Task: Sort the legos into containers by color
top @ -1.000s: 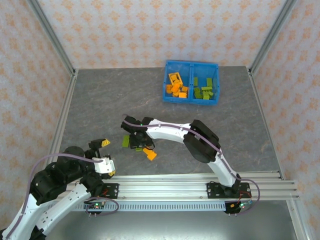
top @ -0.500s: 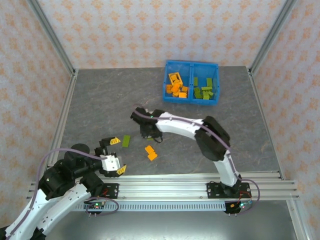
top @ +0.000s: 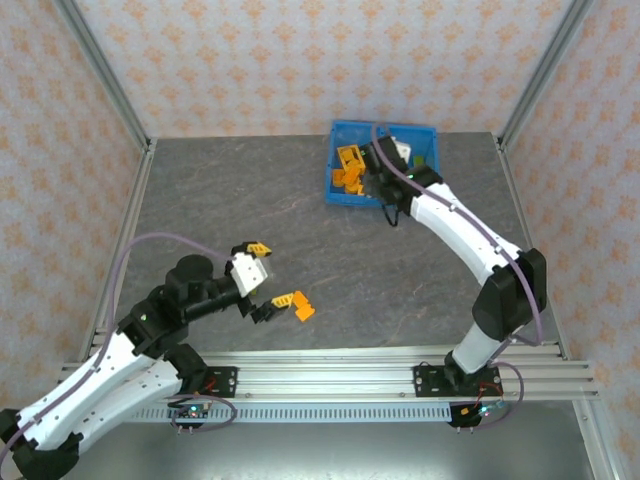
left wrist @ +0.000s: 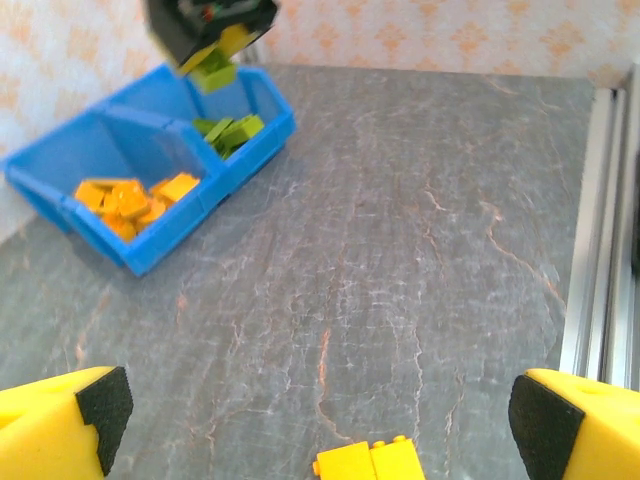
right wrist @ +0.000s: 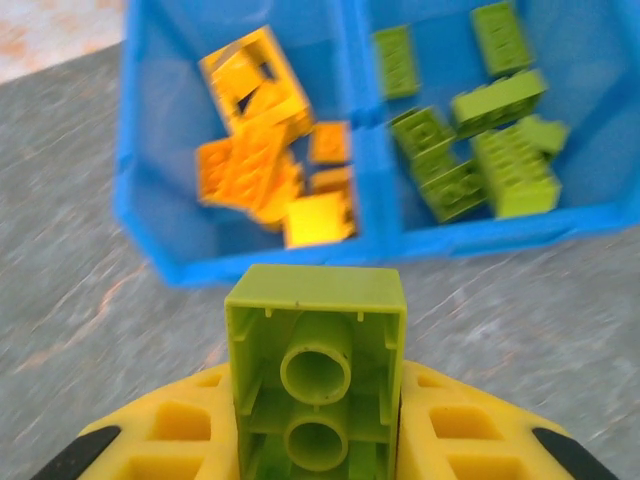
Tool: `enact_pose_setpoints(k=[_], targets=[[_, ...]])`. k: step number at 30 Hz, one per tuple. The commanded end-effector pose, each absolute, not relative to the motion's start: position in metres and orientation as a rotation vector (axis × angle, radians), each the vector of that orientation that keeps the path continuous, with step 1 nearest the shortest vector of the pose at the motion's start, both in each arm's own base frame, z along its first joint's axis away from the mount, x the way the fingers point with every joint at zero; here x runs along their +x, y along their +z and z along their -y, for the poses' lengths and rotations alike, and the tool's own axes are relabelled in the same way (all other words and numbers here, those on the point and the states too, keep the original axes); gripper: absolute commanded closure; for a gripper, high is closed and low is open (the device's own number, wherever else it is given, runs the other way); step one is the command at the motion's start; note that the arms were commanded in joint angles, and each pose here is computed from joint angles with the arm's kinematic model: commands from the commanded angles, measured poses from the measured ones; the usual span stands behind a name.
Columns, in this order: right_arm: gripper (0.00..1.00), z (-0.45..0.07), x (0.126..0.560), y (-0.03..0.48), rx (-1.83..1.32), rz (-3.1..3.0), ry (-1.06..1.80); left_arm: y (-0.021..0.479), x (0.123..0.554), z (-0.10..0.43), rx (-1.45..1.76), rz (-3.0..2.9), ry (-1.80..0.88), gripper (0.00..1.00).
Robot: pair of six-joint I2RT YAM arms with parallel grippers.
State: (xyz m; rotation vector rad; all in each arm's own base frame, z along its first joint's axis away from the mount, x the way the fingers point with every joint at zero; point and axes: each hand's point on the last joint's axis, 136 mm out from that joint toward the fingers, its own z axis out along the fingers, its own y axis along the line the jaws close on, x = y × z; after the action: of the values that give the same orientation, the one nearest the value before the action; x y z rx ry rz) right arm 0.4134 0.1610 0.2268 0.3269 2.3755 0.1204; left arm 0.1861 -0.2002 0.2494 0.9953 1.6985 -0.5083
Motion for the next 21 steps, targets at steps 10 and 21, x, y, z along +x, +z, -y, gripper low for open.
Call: enact_pose_setpoints(k=[10, 21], targets=[[0.74, -0.064, 0.545, 0.180, 0.474, -2.348, -0.120, 0.258, 0.252, 0.146, -0.050, -2.106, -0.447, 0.00], [0.42, -0.063, 0.609, 0.154, 0.445, -2.417, -0.143, 0.212, 0.239, 0.111, -0.162, -2.361, -0.254, 0.00]])
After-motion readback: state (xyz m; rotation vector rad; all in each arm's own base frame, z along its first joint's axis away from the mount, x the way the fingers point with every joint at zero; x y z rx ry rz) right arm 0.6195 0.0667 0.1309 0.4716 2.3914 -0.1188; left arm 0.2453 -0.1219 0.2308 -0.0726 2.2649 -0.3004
